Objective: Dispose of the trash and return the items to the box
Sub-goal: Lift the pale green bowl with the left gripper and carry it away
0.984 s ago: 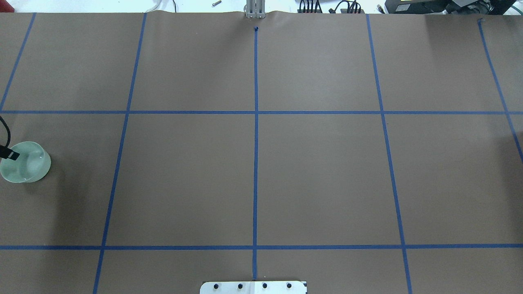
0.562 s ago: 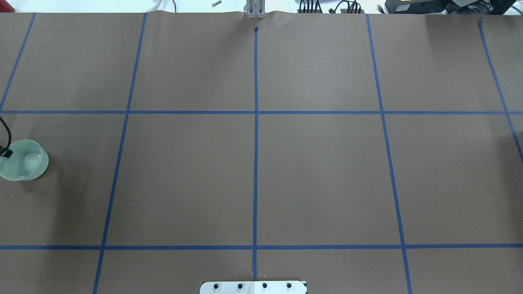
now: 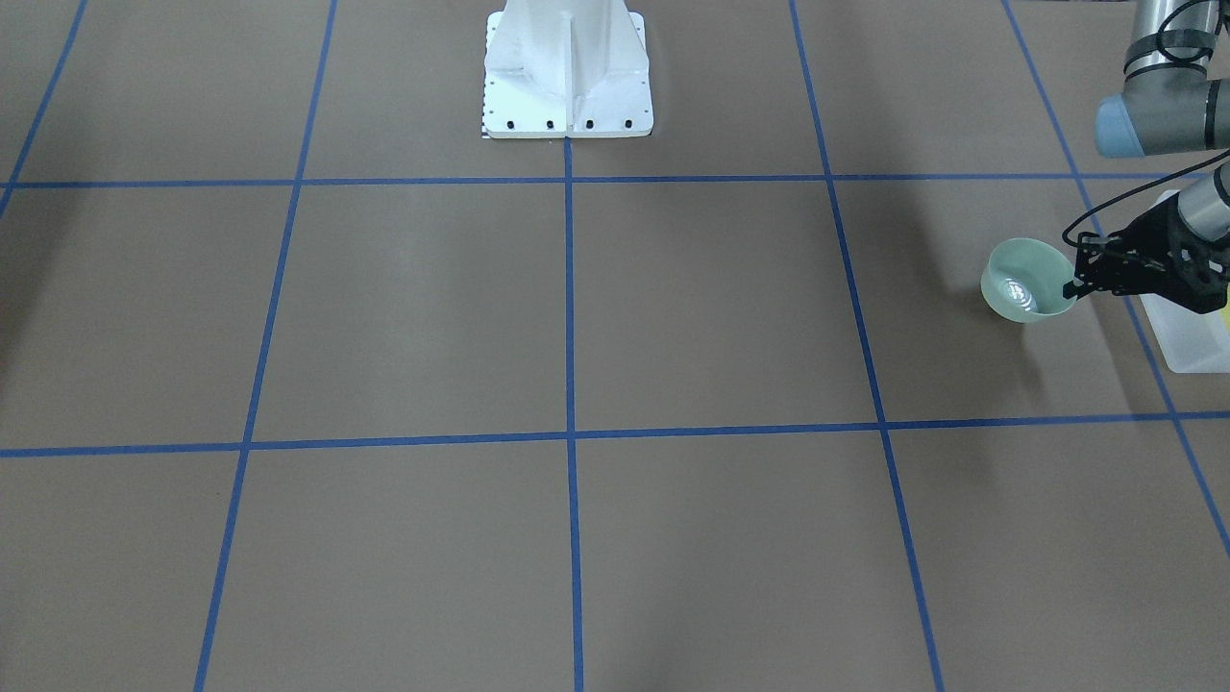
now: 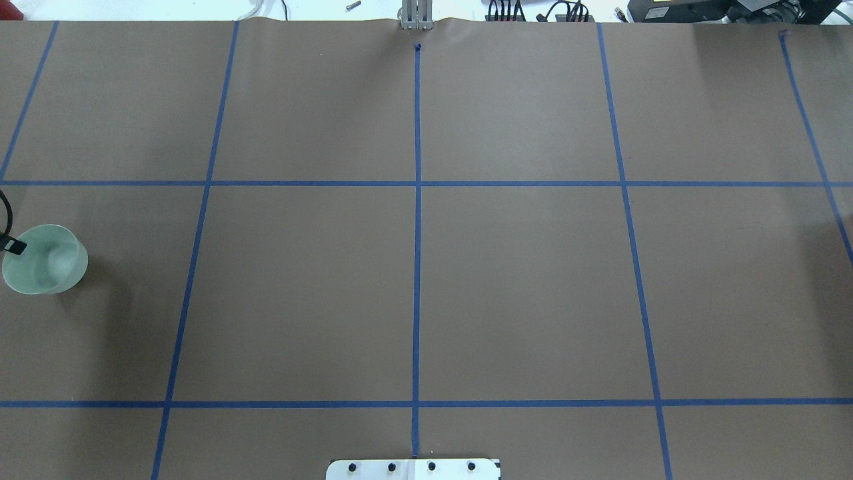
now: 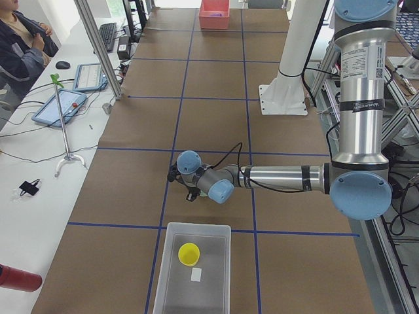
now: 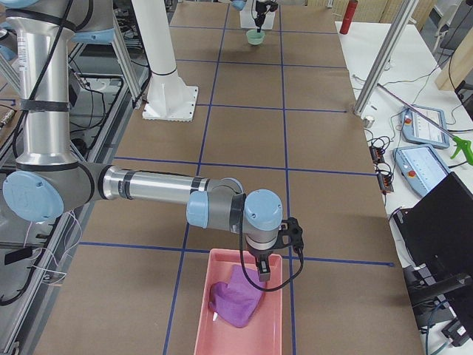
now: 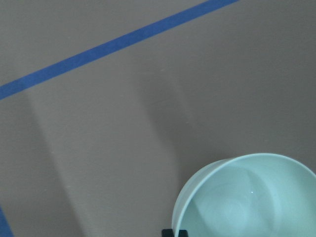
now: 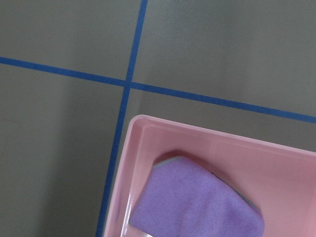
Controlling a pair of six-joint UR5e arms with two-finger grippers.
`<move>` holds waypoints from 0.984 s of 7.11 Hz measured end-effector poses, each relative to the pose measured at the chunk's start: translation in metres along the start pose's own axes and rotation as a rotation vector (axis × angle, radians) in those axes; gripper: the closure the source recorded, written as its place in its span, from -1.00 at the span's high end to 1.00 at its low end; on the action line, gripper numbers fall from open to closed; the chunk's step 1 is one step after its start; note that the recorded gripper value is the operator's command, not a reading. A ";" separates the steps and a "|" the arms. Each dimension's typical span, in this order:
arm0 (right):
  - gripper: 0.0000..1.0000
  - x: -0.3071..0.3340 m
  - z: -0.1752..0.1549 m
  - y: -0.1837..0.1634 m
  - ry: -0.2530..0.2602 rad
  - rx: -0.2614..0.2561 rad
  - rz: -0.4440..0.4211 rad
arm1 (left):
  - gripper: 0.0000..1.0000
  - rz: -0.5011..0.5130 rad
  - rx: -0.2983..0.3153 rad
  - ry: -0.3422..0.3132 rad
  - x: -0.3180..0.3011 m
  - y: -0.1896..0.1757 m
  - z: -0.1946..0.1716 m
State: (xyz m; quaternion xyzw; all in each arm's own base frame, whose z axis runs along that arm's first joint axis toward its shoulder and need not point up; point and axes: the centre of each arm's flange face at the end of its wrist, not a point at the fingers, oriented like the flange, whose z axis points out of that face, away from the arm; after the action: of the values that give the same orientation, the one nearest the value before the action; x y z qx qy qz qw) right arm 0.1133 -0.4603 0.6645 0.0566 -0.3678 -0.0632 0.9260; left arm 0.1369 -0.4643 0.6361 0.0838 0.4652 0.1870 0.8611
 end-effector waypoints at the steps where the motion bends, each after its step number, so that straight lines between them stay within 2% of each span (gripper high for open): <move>1: 1.00 -0.013 0.000 -0.005 -0.003 -0.001 0.012 | -1.00 -0.007 -0.002 0.013 -0.007 -0.001 -0.011; 2: 1.00 -0.026 0.000 -0.010 -0.005 -0.001 0.021 | -1.00 -0.010 -0.004 0.004 -0.022 -0.005 -0.032; 4: 1.00 -0.053 -0.005 -0.019 -0.007 0.009 0.004 | -1.00 -0.024 -0.001 -0.040 -0.066 -0.017 -0.098; 6: 1.00 -0.074 -0.012 -0.025 -0.009 0.022 -0.035 | -1.00 -0.036 0.019 -0.078 -0.128 0.005 -0.158; 7: 1.00 -0.088 -0.009 -0.029 -0.012 0.017 -0.061 | -1.00 -0.043 0.031 -0.086 -0.160 0.028 -0.174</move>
State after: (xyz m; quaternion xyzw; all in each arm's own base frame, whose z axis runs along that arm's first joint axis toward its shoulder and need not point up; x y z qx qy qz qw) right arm 0.0542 -0.4749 0.5943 0.0752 -0.3718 -0.0886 0.9210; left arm -0.0943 -0.5079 0.6717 0.0953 0.4322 0.1574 0.8828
